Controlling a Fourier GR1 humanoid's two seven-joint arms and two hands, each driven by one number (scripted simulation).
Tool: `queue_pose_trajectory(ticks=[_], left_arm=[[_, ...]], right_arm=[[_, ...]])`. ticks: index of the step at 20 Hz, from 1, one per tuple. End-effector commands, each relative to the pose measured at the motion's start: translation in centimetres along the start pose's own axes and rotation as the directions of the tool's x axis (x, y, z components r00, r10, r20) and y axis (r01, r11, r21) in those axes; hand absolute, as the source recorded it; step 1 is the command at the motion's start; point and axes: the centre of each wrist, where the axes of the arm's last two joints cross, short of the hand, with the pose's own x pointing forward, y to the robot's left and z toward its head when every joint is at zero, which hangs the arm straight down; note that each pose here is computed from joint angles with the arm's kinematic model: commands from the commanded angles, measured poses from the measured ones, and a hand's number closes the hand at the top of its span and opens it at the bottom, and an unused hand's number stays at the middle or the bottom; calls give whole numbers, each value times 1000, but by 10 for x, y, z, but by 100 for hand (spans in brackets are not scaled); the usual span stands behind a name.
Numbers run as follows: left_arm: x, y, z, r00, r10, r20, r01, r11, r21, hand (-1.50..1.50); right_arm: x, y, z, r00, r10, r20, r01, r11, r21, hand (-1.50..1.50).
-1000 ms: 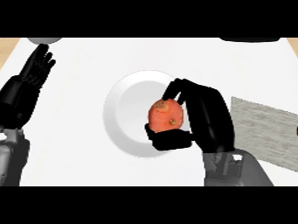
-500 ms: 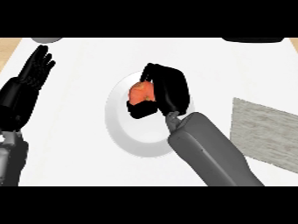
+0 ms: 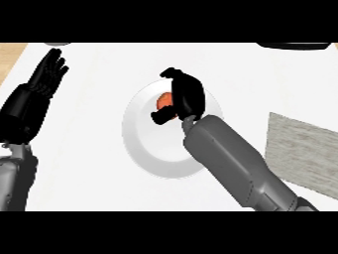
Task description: Pick the squash from the placemat and place it in the plate
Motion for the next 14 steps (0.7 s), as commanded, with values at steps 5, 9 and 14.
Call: queue_pose_trajectory(ticks=[5, 9, 14], left_arm=[[1, -16, 4, 1000, 10, 16, -10, 1000, -28, 0], [-3, -6, -6, 1000, 15, 6, -15, 1000, -21, 0], [-9, -15, -5, 1000, -3, -7, 3, 1000, 10, 0]], right_arm=[[9, 11, 5, 976, -211, 49, 211, 978, 3, -150], [5, 4, -3, 936, -336, 106, 348, 927, -138, -150], [11, -17, -11, 855, -497, 150, 514, 850, -117, -150]])
